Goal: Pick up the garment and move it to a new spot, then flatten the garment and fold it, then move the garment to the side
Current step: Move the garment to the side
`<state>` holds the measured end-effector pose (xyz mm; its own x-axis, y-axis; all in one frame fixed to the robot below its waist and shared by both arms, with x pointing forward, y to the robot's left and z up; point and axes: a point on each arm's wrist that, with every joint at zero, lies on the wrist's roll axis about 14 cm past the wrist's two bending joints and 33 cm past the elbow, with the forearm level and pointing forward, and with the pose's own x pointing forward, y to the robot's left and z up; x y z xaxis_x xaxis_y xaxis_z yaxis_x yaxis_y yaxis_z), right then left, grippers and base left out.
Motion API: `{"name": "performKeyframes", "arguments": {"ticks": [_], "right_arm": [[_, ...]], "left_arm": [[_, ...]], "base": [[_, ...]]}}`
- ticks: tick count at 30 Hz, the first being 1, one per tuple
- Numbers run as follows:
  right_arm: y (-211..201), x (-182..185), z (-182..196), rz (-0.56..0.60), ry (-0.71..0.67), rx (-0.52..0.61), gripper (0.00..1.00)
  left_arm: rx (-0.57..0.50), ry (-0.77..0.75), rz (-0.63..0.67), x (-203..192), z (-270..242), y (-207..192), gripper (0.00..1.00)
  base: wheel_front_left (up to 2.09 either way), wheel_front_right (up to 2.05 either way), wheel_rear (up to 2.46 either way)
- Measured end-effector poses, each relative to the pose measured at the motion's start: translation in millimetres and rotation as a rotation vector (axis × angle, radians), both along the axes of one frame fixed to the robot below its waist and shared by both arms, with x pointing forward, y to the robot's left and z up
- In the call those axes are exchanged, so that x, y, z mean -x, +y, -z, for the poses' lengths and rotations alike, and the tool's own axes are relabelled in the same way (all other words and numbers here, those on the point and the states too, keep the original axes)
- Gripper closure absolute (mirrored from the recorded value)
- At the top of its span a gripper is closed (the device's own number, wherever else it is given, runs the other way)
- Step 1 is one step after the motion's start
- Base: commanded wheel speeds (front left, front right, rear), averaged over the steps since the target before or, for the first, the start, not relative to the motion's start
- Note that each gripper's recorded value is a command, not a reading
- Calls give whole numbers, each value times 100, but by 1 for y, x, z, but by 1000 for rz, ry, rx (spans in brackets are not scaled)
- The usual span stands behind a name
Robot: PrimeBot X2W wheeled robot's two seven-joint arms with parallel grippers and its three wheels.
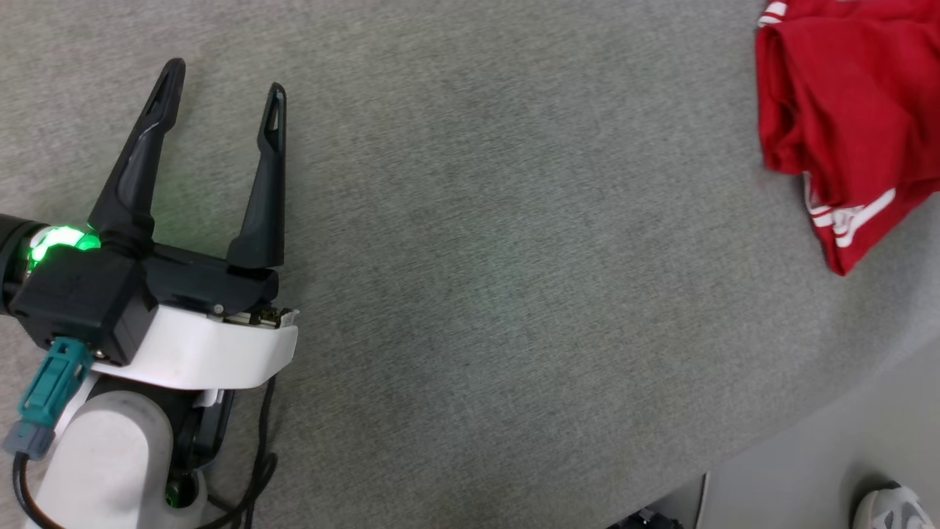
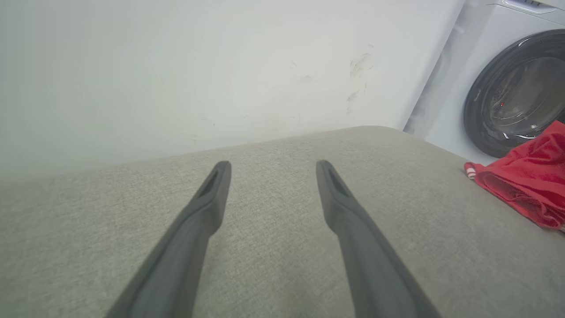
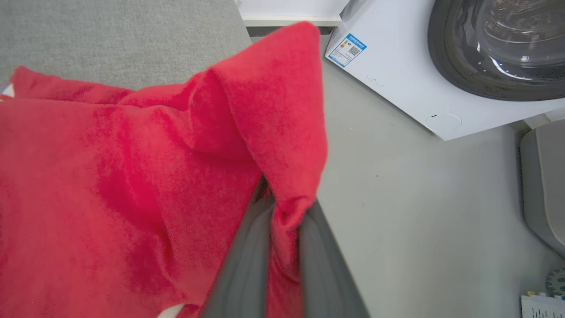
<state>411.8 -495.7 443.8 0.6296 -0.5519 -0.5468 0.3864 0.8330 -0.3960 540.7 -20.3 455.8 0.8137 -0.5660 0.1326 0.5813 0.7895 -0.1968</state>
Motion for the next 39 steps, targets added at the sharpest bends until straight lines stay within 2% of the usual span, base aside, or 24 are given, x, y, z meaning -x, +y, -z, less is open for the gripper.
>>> {"name": "performKeyframes", "arguments": {"ticks": [2,3,4,9,16,20,28,29,39], "right_arm": [[5,0,16,7,15,-27,100],[6,2,21,13,23,-37,64],[7,4,24,19,23,-43,0],[3,4,11,20,-50,-24,0],[2,11,-33,-25,-220,53,0],[15,20,-56,-69,-331,82,0],[75,36,-75,-153,-541,20,0],[106,39,-76,-192,-604,-27,0],[215,43,-74,-363,-708,-200,0]], "left_arm": [[-6,6,-7,0,3,3,0],[-8,8,-10,0,3,4,0],[-10,5,-15,0,2,6,0],[11,1,-34,6,-10,9,0],[18,19,-88,31,-25,23,0],[15,37,-135,51,-33,37,0],[-3,37,-218,90,-55,64,0],[-10,36,-252,103,-59,76,0],[-22,31,-398,141,-65,127,0]], "base": [[0,0,0],[0,0,0],[0,0,0],[0,0,0],[0,0,0],[0,0,0],[0,0,0],[0,0,0],[0,0,0]]}}
